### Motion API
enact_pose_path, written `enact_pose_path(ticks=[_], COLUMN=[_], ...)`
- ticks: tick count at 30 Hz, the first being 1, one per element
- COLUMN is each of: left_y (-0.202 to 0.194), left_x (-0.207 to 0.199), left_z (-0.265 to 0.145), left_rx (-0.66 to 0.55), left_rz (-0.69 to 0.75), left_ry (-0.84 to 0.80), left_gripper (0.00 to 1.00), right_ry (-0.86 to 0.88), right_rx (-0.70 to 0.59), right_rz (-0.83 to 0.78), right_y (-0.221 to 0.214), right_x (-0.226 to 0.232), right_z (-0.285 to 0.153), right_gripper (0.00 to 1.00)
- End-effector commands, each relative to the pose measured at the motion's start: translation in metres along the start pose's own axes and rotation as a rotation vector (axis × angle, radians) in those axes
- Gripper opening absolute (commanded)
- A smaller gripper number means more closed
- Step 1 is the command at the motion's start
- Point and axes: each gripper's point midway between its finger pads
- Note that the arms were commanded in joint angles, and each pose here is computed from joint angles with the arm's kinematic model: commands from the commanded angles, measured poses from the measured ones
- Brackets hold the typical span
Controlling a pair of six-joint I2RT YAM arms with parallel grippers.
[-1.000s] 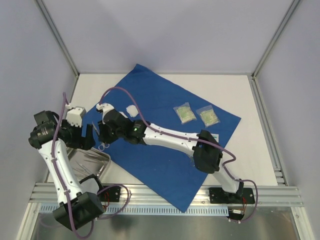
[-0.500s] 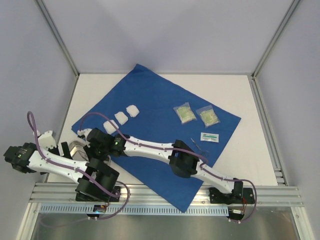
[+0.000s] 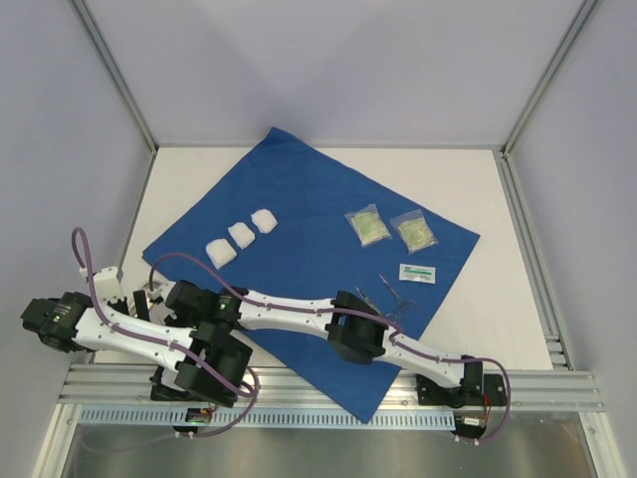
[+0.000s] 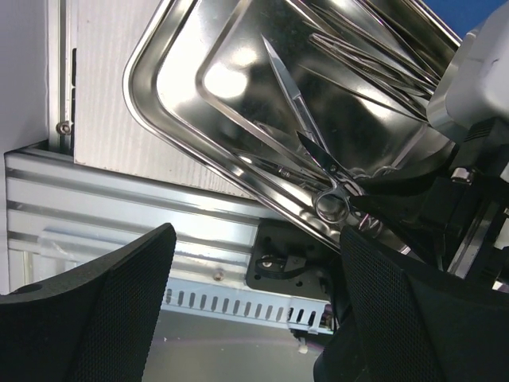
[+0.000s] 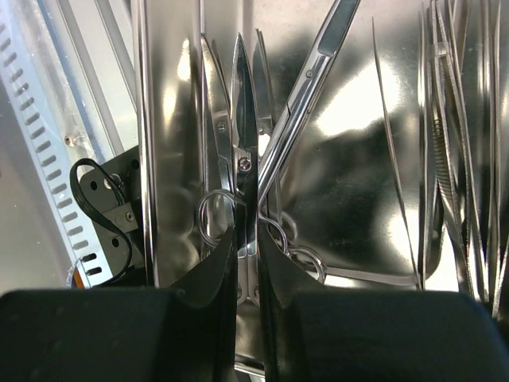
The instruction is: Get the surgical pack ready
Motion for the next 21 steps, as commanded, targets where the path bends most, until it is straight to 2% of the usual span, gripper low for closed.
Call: enact_pose_path(ticks=[1,6,11,17,21], left_y=[0.003,0.004,0.007,0.012,0.019], left_x=[0.007,0.004,0.000,-0.004,-0.011], left_z=[-0.003,-0.005,-0.010,-0.022,-0.037], left_rx=[-0.017,-0.022,-0.030,-0.035,-0.052], left_rz=[0.047,0.062,0.082,0.100,0.118], left_ry=[0.028,0.032,0.030,0.036,0.053], left_gripper=[0.93,0.93,0.93,0.93,0.94], right_ry=[-0.010,0.006,0.017,0.053,0.056], right_rx=[0.002,0.001,-0.032,-0.089,-0.192], right_rz=[-0.010,-0.017,-0.043,-0.031,0.022], right_y=[-0.002,0.000,0.012,0.036,0.072], right_x=[0.005,0.011,0.020,0.036,0.035], right_z=[-0.001,-0.005,-0.018,-0.045,-0.088], right_gripper=[0.05,0.22,0.30,0.30,0.30])
Point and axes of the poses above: each gripper's point midway between its finger pads, its own z axis out along the fingers, its own x axis along the line the jaws close on, y = z × x, and after that the axes turned 11 degrees about z, right-handed
